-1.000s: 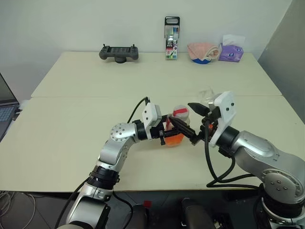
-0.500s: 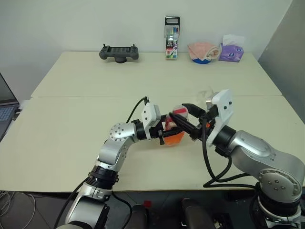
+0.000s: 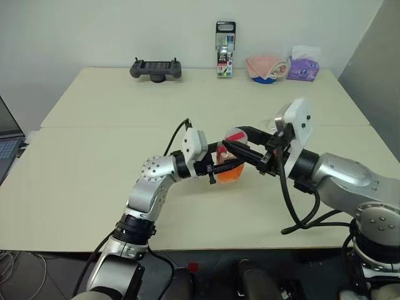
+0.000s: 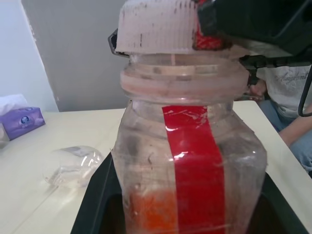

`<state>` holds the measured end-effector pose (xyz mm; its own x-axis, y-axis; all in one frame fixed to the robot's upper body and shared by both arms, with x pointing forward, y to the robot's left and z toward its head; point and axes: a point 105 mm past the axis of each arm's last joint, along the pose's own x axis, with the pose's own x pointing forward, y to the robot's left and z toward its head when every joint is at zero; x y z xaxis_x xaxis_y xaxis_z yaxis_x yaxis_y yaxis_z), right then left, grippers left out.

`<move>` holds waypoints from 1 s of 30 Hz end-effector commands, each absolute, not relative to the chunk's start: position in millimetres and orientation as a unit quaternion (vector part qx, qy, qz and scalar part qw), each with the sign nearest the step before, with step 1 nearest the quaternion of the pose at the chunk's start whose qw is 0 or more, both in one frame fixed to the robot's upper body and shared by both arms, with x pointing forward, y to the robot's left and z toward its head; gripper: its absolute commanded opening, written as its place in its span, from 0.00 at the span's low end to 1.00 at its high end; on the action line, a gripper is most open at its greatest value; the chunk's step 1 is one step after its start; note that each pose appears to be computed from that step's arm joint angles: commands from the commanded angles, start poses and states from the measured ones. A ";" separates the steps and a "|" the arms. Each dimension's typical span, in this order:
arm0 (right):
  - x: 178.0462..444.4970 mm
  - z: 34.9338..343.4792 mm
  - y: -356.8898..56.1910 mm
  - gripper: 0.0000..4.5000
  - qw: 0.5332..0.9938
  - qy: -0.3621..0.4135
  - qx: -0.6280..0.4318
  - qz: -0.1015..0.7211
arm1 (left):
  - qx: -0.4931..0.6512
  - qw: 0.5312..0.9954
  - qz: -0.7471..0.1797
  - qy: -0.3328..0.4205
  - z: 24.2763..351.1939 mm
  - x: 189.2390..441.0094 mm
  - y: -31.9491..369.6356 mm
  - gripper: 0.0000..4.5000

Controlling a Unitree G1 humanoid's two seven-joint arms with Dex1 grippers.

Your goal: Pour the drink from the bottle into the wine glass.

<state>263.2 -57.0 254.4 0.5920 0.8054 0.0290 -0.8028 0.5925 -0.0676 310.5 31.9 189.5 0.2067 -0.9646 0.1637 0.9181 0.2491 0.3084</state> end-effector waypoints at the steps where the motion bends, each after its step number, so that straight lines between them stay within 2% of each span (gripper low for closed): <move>1: 251.7 295.7 -58.1 0.40 0.879 -0.117 0.000 0.462 | 0.075 0.775 -0.612 -0.137 177.3 310.8 30.7 0.36; 5: 249.8 293.1 -57.2 0.39 0.874 -0.107 -0.014 0.473 | 0.074 0.775 -0.613 -0.136 176.9 309.9 30.1 0.36; 9: 235.7 275.6 -55.3 0.38 0.836 -0.062 -0.074 0.540 | 0.072 0.775 -0.613 -0.138 177.6 310.5 28.3 0.36; 13: 275.9 297.5 -96.6 0.38 0.907 -0.119 -0.050 0.401 | 0.073 0.773 -0.613 -0.146 182.0 311.0 28.3 0.36; 15: 291.0 294.2 -133.4 0.38 0.945 -0.125 -0.022 0.301 | 0.073 0.776 -0.609 -0.150 184.9 313.0 30.0 0.36; 18: 298.2 250.1 -198.7 0.38 0.989 -0.091 -0.009 0.119 | 0.072 0.777 -0.606 -0.152 187.2 313.7 32.2 0.36; 22: 282.9 164.8 -255.6 0.38 0.998 0.000 0.002 -0.059 | 0.067 0.776 -0.608 -0.154 188.1 312.0 29.6 0.36; 25: 280.0 119.5 -252.6 0.38 0.996 0.052 0.006 -0.067 | 0.064 0.774 -0.611 -0.153 187.7 311.3 26.3 0.36; 30: 288.2 96.6 -239.0 0.38 0.996 0.072 0.027 -0.048 | 0.065 0.773 -0.613 -0.153 189.5 313.9 24.4 0.36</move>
